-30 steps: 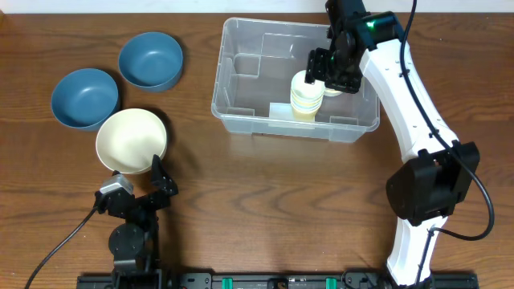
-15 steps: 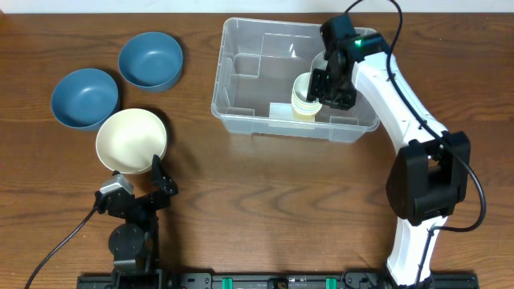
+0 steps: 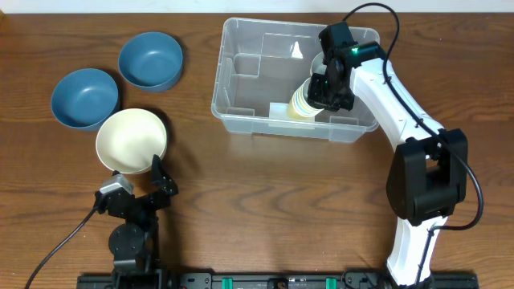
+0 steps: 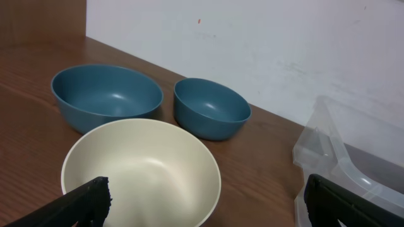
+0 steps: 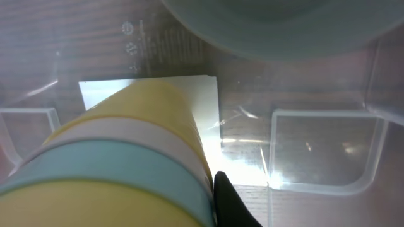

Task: Pack container
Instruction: 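Lower the white cup onto the stacked cups and press it down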

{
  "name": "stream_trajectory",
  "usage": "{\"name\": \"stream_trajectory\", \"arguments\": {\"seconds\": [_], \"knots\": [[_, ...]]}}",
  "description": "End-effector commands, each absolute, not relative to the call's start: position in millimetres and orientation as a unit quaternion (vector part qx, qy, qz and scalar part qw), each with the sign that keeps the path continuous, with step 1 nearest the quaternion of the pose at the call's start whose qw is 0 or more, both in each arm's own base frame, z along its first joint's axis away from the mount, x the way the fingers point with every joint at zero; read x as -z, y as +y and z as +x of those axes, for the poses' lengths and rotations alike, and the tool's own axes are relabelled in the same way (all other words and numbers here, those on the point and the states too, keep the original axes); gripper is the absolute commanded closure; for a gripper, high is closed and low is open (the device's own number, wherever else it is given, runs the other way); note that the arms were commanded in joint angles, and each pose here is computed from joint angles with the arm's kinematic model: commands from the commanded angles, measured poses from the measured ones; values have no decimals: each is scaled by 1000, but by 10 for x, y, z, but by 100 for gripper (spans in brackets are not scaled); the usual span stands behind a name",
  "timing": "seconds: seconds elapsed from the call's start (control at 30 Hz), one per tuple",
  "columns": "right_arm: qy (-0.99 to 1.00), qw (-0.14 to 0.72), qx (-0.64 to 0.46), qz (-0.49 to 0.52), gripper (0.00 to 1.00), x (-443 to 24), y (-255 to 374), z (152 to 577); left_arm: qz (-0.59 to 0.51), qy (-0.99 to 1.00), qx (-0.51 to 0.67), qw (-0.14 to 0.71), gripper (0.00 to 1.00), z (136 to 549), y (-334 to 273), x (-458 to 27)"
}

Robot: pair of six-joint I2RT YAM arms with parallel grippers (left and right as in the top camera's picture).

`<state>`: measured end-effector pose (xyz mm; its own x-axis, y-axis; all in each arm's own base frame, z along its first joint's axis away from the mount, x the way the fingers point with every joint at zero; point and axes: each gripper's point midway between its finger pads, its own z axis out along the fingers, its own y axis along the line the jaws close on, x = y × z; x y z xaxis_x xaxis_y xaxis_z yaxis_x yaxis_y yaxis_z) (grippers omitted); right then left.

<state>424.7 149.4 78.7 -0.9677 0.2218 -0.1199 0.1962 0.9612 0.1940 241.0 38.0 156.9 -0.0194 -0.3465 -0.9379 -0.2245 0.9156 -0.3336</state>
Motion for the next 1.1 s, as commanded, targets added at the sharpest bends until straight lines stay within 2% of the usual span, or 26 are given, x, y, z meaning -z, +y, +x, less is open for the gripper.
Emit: {"name": "stream_trajectory", "arguments": {"seconds": [0.0, 0.2, 0.6, 1.07], "knots": [[988, 63, -86, 109, 99, -730, 1468, 4230, -205, 728, 32, 653, 2, 2399, 412, -1389], [990, 64, -82, 100, 99, -797, 1317, 4252, -205, 728, 32, 653, 2, 2399, 412, -1389], [995, 69, -49, 60, 97, -1233, 852, 4313, -205, 728, 32, 653, 2, 2399, 412, -1389], [996, 76, -20, 40, 92, -1249, 788, 4323, -205, 728, 32, 653, 2, 2399, 412, -1389]]}}
